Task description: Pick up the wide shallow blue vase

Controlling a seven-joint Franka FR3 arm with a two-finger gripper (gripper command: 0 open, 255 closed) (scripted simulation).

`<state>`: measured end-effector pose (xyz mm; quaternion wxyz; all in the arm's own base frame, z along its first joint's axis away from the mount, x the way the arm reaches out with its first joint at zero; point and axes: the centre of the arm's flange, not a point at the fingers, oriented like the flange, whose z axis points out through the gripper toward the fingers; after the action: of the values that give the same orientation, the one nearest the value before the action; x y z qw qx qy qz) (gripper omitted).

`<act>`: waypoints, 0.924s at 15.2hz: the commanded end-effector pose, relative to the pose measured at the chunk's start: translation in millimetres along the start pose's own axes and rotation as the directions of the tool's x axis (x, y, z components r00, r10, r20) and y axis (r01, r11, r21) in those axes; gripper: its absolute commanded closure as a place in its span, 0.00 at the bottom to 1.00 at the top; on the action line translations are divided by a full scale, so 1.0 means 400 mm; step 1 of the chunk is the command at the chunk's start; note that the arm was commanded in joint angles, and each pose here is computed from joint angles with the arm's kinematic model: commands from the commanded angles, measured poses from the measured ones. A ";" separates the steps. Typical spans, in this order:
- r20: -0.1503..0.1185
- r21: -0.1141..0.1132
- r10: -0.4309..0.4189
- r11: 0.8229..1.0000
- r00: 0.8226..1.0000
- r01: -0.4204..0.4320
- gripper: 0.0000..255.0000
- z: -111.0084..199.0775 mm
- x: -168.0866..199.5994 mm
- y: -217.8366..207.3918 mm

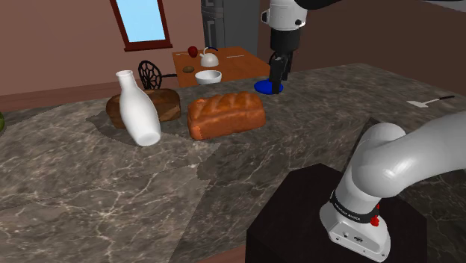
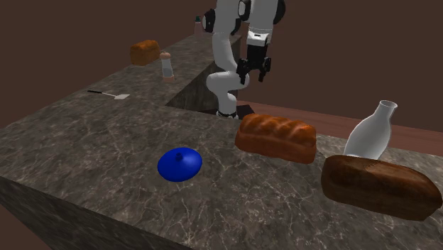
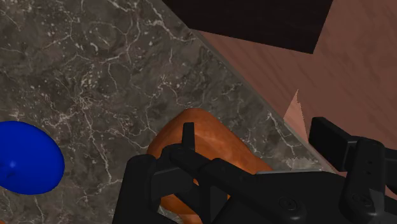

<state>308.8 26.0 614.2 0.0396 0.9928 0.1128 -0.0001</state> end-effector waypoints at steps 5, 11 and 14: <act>-0.007 0.005 0.000 1.000 1.000 0.000 0.00 0.035 0.043 0.121; -0.017 0.013 0.000 1.000 1.000 0.000 0.00 0.088 0.108 0.302; -0.022 0.017 0.000 1.000 1.000 0.000 0.00 0.115 0.141 0.392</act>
<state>391.0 -106.8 584.4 0.0302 0.9931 0.1129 0.0088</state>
